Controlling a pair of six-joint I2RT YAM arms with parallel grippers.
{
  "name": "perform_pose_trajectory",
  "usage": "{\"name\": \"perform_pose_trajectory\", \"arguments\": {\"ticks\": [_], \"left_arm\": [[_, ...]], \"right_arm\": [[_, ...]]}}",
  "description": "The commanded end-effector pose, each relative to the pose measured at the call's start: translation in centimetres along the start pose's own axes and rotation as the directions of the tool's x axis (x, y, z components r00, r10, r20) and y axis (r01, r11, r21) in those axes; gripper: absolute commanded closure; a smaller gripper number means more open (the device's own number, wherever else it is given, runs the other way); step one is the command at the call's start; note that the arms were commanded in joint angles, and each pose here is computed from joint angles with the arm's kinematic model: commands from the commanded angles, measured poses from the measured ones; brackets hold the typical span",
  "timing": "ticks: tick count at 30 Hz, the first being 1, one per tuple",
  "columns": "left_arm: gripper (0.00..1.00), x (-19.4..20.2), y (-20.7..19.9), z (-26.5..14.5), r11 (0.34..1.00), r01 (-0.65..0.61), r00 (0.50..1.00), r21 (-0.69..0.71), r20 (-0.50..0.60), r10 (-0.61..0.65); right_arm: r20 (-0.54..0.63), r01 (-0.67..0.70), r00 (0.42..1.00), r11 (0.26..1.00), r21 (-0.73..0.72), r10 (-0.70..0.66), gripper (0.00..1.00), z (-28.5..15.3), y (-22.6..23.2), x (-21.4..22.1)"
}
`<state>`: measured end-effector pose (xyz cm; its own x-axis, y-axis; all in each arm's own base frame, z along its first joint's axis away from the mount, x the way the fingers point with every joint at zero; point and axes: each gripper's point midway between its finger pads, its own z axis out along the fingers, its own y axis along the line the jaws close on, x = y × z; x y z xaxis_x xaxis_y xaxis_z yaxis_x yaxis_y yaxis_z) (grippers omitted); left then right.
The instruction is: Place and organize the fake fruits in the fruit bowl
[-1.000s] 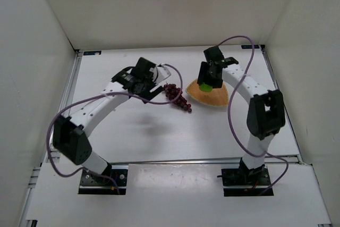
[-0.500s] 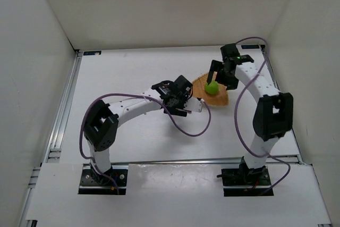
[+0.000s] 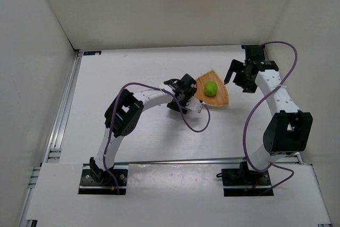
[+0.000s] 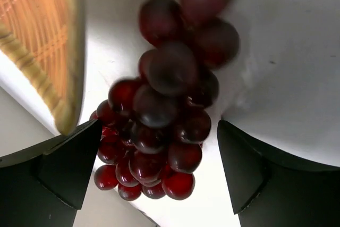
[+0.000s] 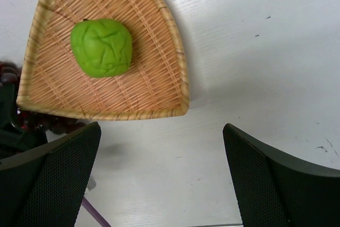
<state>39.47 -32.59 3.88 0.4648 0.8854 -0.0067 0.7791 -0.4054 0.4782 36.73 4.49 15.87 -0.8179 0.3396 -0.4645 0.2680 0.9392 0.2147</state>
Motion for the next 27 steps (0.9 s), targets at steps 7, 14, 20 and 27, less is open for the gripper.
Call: {"name": "perform_pose_trajectory", "arguments": {"ticks": [7,14,20,27], "left_arm": [[0.42,0.1,-0.5,0.4,0.990,0.129,0.988,0.048,0.077,-0.132],[0.90,0.3,-1.3,0.1,0.964,0.259,0.963,0.061,0.057,-0.262],[0.90,3.6,-1.6,-2.6,0.929,0.370,0.929,0.009,-0.031,-0.370],[0.90,5.2,0.7,-8.3,0.851,0.524,0.851,0.032,-0.031,-0.524]], "right_arm": [[0.058,0.001,0.998,1.000,0.001,-0.001,0.00,-2.2,-1.2,-0.9],[0.049,0.001,0.999,1.000,0.005,-0.001,0.00,-2.1,-1.4,-0.4],[0.064,0.002,0.998,1.000,-0.011,-0.002,0.00,-2.6,-1.3,-0.2],[0.075,-0.014,0.997,0.999,-0.038,0.016,0.00,-3.0,-0.9,0.1]]}}
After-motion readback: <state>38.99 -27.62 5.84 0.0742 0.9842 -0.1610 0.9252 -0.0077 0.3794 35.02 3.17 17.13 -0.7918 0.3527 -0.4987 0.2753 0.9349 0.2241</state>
